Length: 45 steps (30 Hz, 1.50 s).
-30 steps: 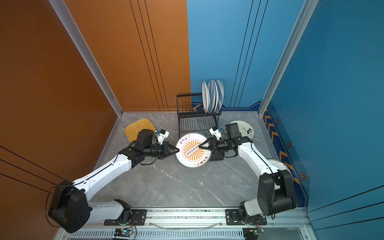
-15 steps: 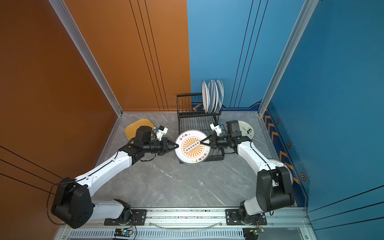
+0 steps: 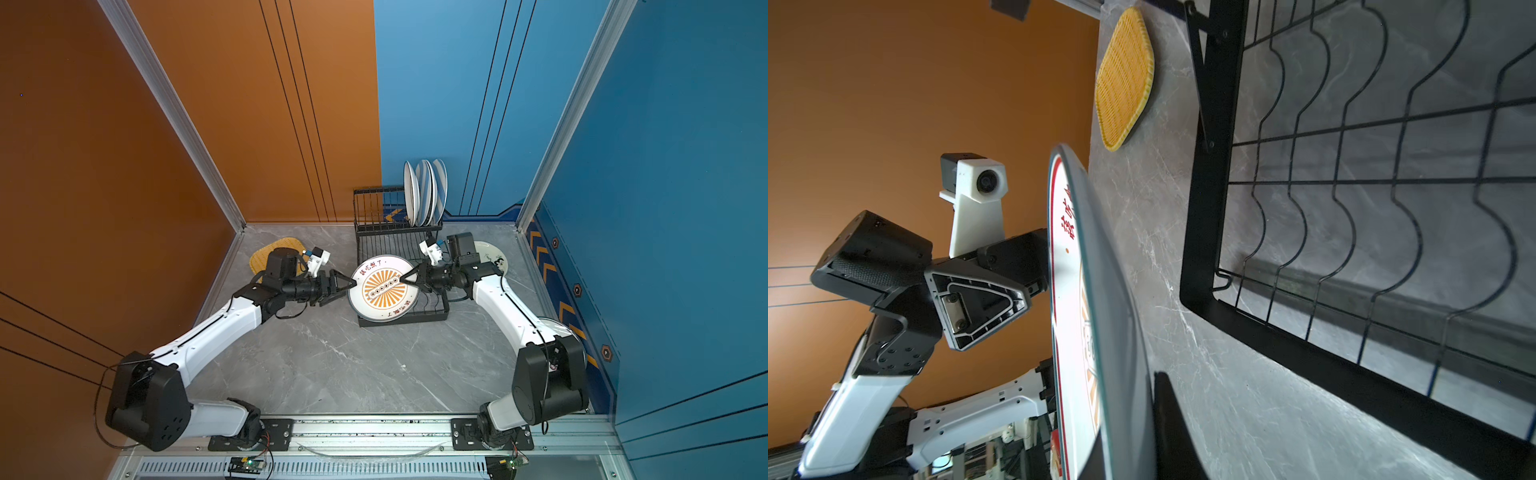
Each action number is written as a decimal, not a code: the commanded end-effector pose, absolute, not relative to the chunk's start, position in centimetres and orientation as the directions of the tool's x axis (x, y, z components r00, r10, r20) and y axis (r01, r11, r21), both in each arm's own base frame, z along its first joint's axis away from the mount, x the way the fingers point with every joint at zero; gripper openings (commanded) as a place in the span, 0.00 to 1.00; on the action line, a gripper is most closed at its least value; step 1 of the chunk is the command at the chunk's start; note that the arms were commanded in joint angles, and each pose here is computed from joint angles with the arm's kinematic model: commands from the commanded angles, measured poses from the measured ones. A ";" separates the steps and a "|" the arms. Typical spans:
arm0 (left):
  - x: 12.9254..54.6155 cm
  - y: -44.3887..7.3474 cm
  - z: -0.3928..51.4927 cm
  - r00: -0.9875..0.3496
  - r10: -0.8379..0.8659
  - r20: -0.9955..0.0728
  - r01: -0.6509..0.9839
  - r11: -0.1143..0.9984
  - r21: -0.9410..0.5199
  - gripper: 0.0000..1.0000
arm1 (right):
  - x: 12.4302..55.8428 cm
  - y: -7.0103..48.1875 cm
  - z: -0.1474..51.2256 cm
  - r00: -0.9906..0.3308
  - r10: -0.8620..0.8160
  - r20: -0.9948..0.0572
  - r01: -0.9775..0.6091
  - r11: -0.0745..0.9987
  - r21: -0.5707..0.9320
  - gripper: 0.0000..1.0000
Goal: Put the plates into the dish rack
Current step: 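Open left gripper while right gripper lifts the sunburst plate toward the rack, then lower the sunburst plate into the rack slot beside the cloud-emblem plate with right gripper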
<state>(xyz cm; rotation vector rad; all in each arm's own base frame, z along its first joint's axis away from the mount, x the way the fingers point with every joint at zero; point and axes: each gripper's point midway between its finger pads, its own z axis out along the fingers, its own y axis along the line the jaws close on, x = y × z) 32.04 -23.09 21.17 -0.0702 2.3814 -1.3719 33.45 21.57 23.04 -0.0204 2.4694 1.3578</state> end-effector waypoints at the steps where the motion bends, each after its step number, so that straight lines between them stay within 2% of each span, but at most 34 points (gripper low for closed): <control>1: 32.4 -21.4 20.6 -0.914 -0.239 -0.329 0.130 0.595 -0.793 0.84 | 32.9 19.3 25.4 -0.905 0.156 -0.396 -0.182 0.699 0.692 0.00; 3: 32.6 -20.8 19.8 -0.914 -0.242 -0.325 0.113 0.618 -0.778 0.85 | 33.1 18.0 26.4 -0.872 0.173 -0.458 -0.166 0.775 0.610 0.00; 4: 32.7 -20.7 19.7 -0.914 -0.243 -0.326 0.111 0.620 -0.776 0.91 | 33.0 17.5 27.0 -0.856 0.170 -0.489 -0.166 0.805 0.570 0.00; 6: 32.8 -20.4 19.5 -0.913 -0.243 -0.327 0.110 0.627 -0.772 0.95 | 33.1 16.5 28.6 -0.819 0.170 -0.549 -0.157 0.853 0.498 0.00; 10: 33.1 -20.2 19.1 -0.914 -0.237 -0.330 0.109 0.640 -0.761 0.98 | 33.4 15.1 32.4 -0.739 0.140 -0.659 -0.140 0.925 0.354 0.00; 21: 33.5 -19.6 17.5 -0.920 -0.220 -0.323 0.092 0.681 -0.726 1.00 | 37.1 15.2 42.6 -0.455 -0.011 -0.890 -0.058 0.998 0.017 0.00; 32: 33.6 -18.8 18.2 -0.912 -0.213 -0.352 0.112 0.694 -0.711 0.99 | 42.1 19.8 48.6 -0.184 -0.137 -0.973 0.044 0.988 -0.147 0.00; 45: 32.6 -17.5 17.2 -0.915 -0.222 -0.335 0.090 0.699 -0.710 0.98 | 45.8 23.1 49.4 -0.055 -0.226 -0.973 0.213 0.949 -0.232 0.00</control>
